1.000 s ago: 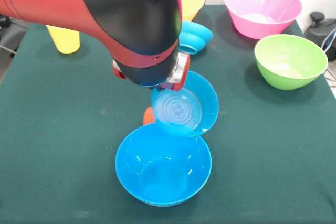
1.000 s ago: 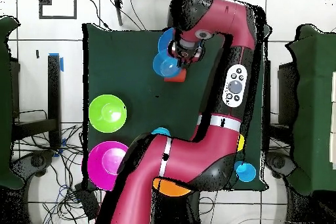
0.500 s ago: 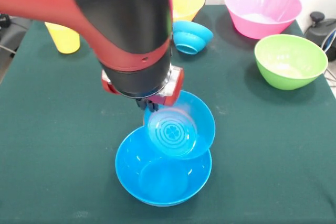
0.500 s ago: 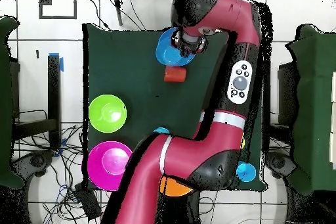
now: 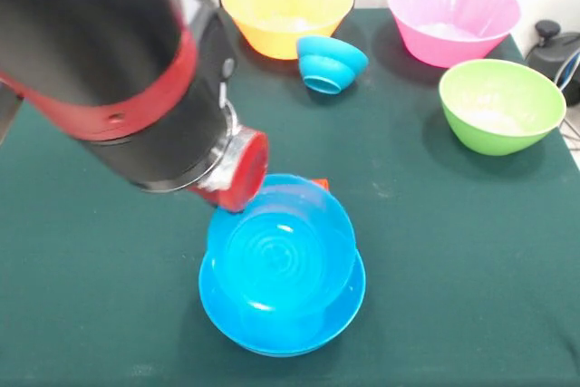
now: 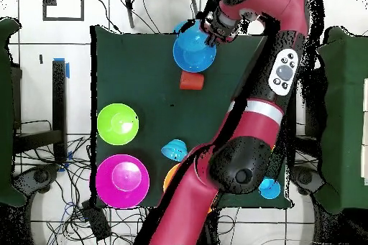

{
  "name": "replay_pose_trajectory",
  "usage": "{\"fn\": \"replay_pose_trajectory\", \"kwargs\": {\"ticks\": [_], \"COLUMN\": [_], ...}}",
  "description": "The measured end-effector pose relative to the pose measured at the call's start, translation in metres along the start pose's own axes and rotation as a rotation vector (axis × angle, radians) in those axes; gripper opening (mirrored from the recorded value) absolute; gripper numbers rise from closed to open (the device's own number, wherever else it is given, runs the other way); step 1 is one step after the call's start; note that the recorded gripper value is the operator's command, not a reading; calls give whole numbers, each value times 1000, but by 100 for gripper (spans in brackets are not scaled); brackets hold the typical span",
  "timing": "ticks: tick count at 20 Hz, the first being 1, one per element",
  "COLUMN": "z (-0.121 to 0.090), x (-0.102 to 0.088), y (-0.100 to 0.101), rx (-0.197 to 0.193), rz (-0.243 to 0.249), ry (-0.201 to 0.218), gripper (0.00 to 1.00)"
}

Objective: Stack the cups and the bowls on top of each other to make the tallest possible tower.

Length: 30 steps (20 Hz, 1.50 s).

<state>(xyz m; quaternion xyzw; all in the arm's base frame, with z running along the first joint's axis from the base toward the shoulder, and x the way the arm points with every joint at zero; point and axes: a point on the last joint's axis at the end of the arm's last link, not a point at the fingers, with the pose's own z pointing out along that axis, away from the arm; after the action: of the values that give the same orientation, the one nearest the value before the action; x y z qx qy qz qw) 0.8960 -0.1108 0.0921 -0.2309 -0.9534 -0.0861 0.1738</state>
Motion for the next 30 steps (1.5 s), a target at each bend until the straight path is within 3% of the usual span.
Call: {"fn": "replay_pose_trajectory", "kwargs": {"ticks": [3, 8, 16, 30], "z": [-2, 5, 36, 47], "x": [-10, -19, -22, -21], "y": [3, 11, 26, 20], "rx": [-18, -6, 90, 147], "rz": [-10, -42, -74, -69], "ry": [5, 8, 22, 29], "gripper": [0, 0, 0, 0]}}
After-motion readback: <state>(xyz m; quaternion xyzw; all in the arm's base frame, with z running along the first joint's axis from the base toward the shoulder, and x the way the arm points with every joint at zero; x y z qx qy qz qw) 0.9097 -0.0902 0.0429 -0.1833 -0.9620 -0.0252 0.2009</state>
